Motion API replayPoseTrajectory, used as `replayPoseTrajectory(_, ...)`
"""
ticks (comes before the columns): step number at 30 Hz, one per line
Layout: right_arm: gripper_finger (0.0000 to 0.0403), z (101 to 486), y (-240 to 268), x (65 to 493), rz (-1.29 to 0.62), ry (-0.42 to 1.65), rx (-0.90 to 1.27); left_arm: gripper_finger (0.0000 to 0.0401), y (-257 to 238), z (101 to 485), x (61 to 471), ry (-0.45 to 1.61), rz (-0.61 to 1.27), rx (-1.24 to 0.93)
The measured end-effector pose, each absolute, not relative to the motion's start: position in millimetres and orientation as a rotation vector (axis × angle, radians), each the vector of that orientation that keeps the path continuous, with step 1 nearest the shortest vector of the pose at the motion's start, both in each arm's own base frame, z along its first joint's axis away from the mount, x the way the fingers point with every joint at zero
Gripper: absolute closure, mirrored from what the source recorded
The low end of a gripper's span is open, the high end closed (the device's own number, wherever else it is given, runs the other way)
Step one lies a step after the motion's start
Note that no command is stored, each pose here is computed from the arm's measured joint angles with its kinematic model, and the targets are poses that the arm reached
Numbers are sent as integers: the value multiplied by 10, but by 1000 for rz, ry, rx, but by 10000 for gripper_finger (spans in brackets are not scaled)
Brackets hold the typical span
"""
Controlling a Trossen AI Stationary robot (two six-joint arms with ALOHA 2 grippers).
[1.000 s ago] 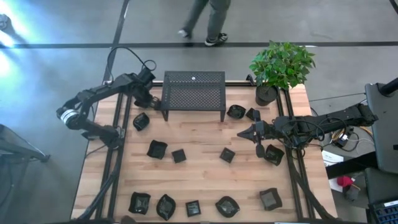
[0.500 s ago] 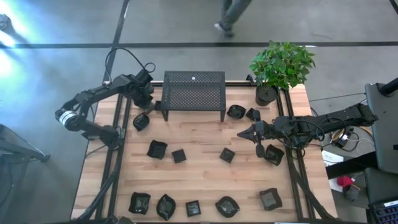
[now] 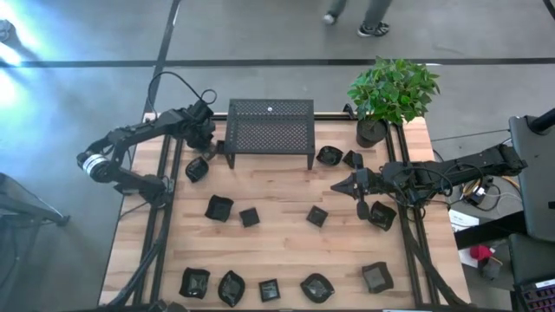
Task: Pick & Place Mini shaped plates
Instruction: Stack the black distorted square plate on top of the other black distorted square plate
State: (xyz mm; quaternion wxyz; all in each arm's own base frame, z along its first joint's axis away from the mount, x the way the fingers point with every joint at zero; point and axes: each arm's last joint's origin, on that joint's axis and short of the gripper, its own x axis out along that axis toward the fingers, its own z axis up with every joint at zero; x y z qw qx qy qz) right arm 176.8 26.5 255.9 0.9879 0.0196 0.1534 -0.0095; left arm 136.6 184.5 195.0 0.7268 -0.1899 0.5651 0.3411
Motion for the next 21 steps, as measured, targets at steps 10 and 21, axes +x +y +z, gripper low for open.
replayPoseTrajectory(10, 394, 2559, 265, 1768, -19, 308, 36, 343, 1872, 1833, 1387, 1223, 765, -417)
replayPoseTrajectory(21, 394, 2559, 265, 1768, -19, 308, 37, 343, 1912, 1717, 1418, 1255, 757, -430)
